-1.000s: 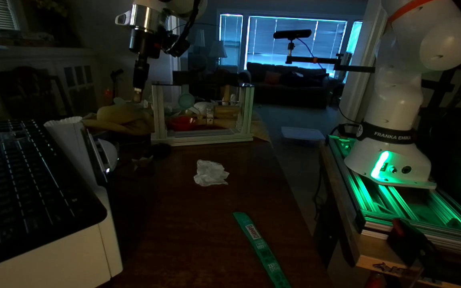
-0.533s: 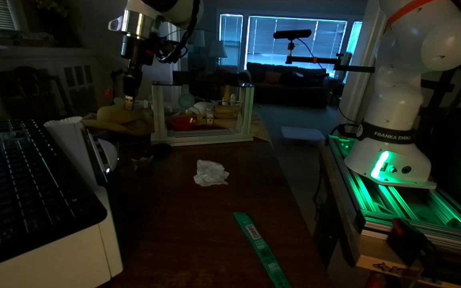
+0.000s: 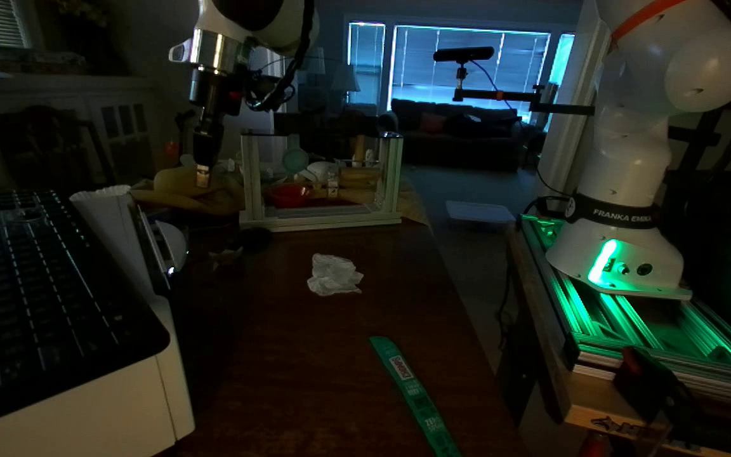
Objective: Turn the topmost knob on the white oven.
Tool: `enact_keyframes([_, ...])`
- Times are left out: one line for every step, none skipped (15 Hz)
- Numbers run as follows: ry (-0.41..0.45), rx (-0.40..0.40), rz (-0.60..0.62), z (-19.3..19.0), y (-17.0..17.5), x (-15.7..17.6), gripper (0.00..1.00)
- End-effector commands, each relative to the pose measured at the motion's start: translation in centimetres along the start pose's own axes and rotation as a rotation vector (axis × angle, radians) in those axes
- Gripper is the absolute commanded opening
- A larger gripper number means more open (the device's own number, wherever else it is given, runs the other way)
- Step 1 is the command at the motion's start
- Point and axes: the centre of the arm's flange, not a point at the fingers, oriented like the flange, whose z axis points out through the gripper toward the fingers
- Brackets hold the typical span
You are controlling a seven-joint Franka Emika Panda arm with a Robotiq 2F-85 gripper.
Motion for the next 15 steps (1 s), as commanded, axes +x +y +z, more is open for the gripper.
enact_keyframes([0.018, 0.019, 0.005, 2.9, 0.7, 0.9, 0.0])
enact_keyframes([0.034, 0.017, 0.008, 3.4, 0.9, 1.1, 0.0])
enact_keyframes([0.053, 0.018, 0.013, 3.8, 1.0, 1.3, 0.0])
enact_keyframes([0.072, 0.025, 0.015, 4.1, 1.1, 1.7, 0.0])
enact_keyframes([0.084, 0.028, 0.013, 4.4, 1.2, 2.0, 0.0])
enact_keyframes([0.089, 0.047, 0.0, 4.7, 1.4, 2.2, 0.0])
enact_keyframes([0.088, 0.068, -0.019, 5.0, 1.5, 2.4, 0.0])
enact_keyframes([0.093, 0.069, -0.035, 5.2, 1.5, 2.7, 0.0])
enact_keyframes([0.097, 0.076, -0.047, 5.4, 1.6, 2.9, 0.0])
enact_keyframes([0.102, 0.079, -0.056, 5.6, 1.7, 3.0, 0.0])
enact_keyframes([0.103, 0.08, -0.066, 5.7, 1.8, 3.1, 0.0])
enact_keyframes([0.104, 0.081, -0.077, 5.8, 2.1, 3.1, 0.0])
enact_keyframes([0.107, 0.08, -0.087, 5.9, 2.3, 3.2, 0.0])
enact_keyframes([0.11, 0.079, -0.094, 6.0, 2.6, 3.2, 0.0])
enact_keyframes([0.114, 0.078, -0.104, 6.2, 2.8, 3.3, 0.0])
